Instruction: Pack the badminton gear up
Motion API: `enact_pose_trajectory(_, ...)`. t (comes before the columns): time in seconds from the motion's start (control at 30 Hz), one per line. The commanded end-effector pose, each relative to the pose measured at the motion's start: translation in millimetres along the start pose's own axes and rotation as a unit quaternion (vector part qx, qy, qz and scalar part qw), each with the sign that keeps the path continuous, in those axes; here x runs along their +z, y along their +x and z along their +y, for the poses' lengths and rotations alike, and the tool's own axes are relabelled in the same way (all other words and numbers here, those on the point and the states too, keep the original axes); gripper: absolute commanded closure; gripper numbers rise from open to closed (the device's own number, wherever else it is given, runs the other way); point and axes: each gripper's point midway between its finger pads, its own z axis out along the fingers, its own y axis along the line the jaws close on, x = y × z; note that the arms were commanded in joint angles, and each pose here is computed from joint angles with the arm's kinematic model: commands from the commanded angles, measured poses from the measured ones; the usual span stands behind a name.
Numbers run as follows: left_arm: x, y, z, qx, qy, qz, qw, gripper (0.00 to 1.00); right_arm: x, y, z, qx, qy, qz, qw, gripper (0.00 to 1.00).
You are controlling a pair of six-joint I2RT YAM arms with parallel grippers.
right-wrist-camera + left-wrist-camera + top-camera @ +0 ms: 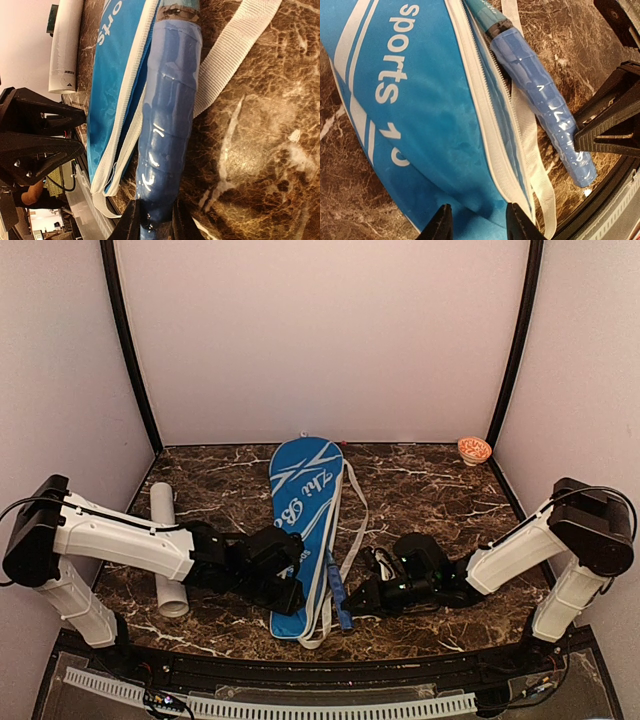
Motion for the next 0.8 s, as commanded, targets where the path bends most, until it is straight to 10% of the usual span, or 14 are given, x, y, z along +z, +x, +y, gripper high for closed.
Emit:
enact_pose_trajectory(0.0, 4, -10, -9, -0.013, 0.023, -0.008, 1.000, 0.62, 1, -10, 26, -0.030, -0.037, -0.015, 0.999, 0.84)
enact_pose_trajectory(0.77, 9, -8, 1, -0.075, 0.023, -0.012, 0.997, 0.63, 5, -8, 29, -0.028, -0.043, -0.012, 0.999, 0.85)
